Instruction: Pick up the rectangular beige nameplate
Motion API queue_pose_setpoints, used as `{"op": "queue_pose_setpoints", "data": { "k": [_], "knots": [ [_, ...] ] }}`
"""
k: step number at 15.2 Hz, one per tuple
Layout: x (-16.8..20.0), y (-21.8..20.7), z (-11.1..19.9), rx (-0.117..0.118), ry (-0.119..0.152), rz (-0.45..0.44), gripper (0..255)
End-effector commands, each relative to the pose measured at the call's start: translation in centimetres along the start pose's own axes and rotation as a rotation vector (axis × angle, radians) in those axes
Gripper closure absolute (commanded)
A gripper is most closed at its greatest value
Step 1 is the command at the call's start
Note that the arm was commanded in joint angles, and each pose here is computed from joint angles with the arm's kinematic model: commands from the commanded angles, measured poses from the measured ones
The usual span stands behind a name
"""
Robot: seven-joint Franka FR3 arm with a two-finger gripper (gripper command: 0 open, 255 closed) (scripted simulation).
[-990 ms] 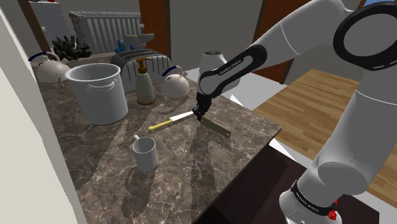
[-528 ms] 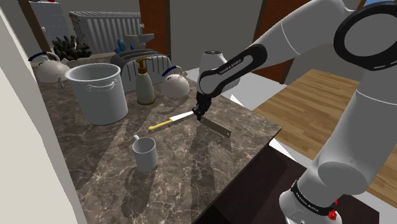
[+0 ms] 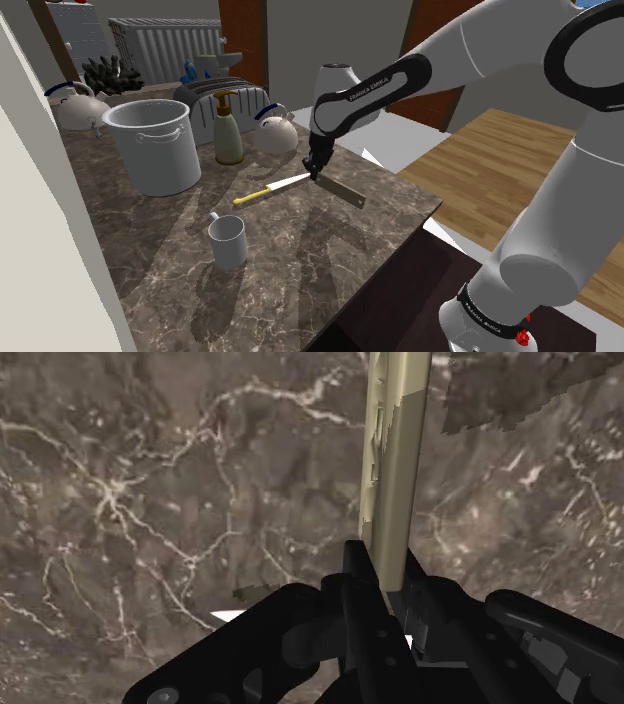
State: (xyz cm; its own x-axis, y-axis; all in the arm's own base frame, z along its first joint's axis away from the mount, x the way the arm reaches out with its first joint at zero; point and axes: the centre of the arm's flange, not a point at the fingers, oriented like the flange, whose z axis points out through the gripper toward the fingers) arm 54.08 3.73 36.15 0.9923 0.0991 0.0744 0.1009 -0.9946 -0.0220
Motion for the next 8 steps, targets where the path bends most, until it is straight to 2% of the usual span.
{"op": "queue_pose_setpoints", "data": {
  "k": [1,6,8],
  "knots": [
    [0.0,0.0,-1.0,0.000,0.000,0.000,255],
    [0.2,0.0,-3.7,0.000,0.000,0.000,255],
    [0.2,0.0,-3.8,0.000,0.000,0.000,255]
  ]
}}
